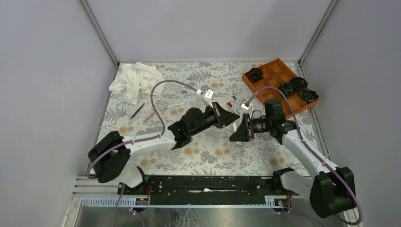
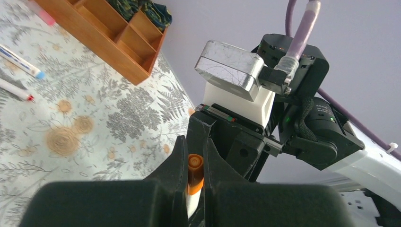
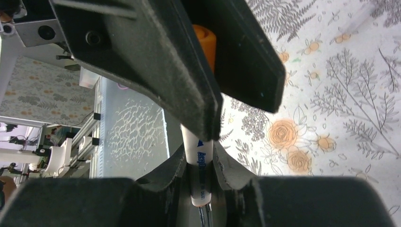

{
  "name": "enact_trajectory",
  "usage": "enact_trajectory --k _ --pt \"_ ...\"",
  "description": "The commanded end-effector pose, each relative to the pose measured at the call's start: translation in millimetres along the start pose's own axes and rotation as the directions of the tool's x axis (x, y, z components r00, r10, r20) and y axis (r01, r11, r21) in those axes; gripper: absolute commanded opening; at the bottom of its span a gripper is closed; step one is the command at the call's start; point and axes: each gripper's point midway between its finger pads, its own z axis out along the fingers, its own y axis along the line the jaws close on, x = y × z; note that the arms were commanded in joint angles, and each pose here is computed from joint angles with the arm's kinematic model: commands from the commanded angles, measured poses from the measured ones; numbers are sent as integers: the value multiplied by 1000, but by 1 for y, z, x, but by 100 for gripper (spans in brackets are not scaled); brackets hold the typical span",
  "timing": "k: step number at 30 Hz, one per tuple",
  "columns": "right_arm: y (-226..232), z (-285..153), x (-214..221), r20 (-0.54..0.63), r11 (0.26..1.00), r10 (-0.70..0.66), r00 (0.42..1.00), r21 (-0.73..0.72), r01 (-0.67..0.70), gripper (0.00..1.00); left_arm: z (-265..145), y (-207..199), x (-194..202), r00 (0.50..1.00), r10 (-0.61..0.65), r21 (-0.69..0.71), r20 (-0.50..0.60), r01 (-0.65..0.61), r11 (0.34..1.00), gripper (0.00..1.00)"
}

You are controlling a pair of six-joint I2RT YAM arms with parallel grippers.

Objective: Insert the pens into the pen caps
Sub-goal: Press the pen cap onto the pen.

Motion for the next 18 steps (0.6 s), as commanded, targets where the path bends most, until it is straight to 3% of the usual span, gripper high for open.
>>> enact_trajectory --k 1,4,10,18 --pt "-38 -17 -91 130 890 -372 919 330 314 0 -70 -13 166 730 -200 14 -653 275 961 0" --pt "-45 -20 -92 110 866 -387 915 384 320 0 -75 -11 177 692 -228 -18 -685 297 955 0" --pt "-44 -20 -94 113 866 -390 914 383 322 0 -94 9 188 644 -143 -93 -752 112 989 0" --pt "-41 -21 -95 120 872 -385 915 372 318 0 -110 36 209 588 -115 -167 -801 -34 985 0"
